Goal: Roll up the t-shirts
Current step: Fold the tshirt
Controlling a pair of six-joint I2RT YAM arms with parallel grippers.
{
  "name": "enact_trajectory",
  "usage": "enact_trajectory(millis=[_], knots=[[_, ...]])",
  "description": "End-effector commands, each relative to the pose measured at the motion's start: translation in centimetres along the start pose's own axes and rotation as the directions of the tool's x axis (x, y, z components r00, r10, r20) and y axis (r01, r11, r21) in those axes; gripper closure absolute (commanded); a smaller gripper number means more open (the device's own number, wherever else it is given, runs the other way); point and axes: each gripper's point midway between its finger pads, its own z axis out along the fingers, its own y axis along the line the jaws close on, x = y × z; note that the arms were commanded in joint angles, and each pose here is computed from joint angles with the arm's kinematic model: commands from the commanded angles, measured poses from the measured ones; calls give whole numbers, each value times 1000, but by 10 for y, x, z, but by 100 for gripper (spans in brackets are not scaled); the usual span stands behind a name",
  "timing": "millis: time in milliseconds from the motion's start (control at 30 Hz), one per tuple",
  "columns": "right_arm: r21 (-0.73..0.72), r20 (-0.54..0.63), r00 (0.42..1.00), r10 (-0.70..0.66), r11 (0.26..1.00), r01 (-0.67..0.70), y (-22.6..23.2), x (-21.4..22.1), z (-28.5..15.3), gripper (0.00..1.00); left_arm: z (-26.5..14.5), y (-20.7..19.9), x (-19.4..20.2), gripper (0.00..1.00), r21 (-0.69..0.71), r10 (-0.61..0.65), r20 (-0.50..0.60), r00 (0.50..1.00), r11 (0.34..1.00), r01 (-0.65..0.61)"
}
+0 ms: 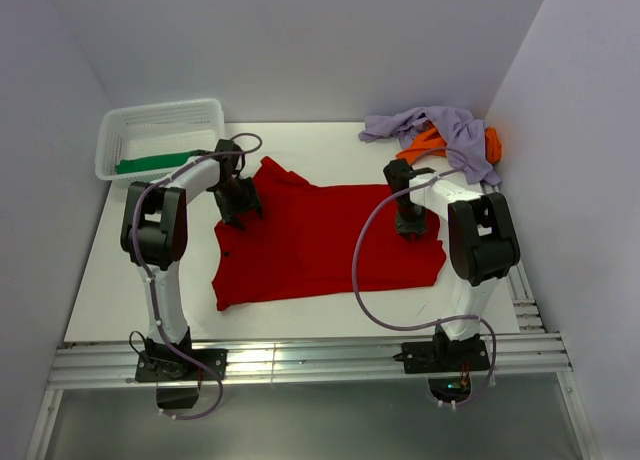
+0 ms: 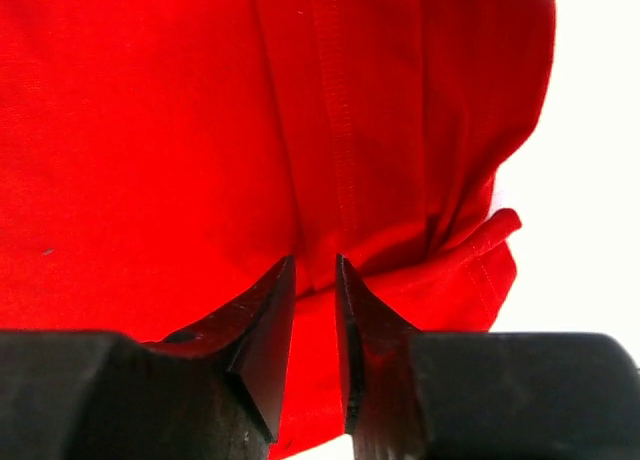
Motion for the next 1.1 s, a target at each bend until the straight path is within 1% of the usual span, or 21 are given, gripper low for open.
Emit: enact_trajectory(millis=[0, 133, 233, 267, 300, 367, 400, 700, 800, 833, 867, 900, 933, 967, 1067], knots=[[63, 8, 1000, -12, 998, 12, -9, 1, 6, 72, 63, 25, -9, 33, -72, 37, 14, 999, 997, -36], [93, -1, 1000, -16, 996, 16, -13, 3, 8, 75, 68, 26, -7, 33, -73, 33, 3, 999, 997, -33], [115, -5, 1000, -16, 993, 17, -16, 4, 10, 80, 71, 28, -7, 33, -81, 32, -1, 999, 996, -32], [128, -9, 1000, -17, 992, 18, -18, 5, 11, 83, 72, 29, -7, 34, -82, 32, -2, 999, 996, -32], [138, -7, 1000, -8, 990, 9, -20, 4, 11, 91, 73, 29, -7, 34, -84, 32, -3, 999, 996, -32], [157, -9, 1000, 1, 988, 1, -25, 4, 11, 98, 76, 31, -6, 34, -88, 30, -7, 1000, 996, -31], [163, -7, 1000, 12, 987, -11, -27, 3, 10, 100, 76, 31, -6, 34, -88, 32, -7, 999, 996, -32], [233, -6, 991, 133, 964, -128, -65, -2, 12, 100, 87, 37, -3, 34, -106, 27, -26, 999, 994, -30], [243, -5, 984, 178, 955, -172, -77, -4, 12, 100, 91, 40, -1, 34, -113, 29, -36, 999, 993, -33], [218, -10, 982, 187, 959, -180, -76, -5, 10, 100, 92, 41, -1, 34, -114, 26, -37, 999, 993, -30], [172, 4, 981, 193, 967, -191, -71, -10, 10, 97, 91, 40, -2, 34, -111, 26, -35, 999, 993, -30], [125, -6, 986, 169, 978, -167, -65, -7, 10, 87, 90, 39, -2, 34, -109, 27, -33, 999, 994, -30], [81, 2, 985, 172, 982, -172, -58, -8, 6, 75, 89, 39, -3, 34, -107, 31, -29, 999, 994, -34], [44, 37, 984, 176, 983, -178, -54, -14, 0, 66, 88, 38, -3, 34, -106, 30, -26, 999, 994, -33], [27, 35, 990, 133, 991, -134, -43, -11, -3, 64, 84, 34, -7, 34, -95, 31, -17, 999, 995, -33]])
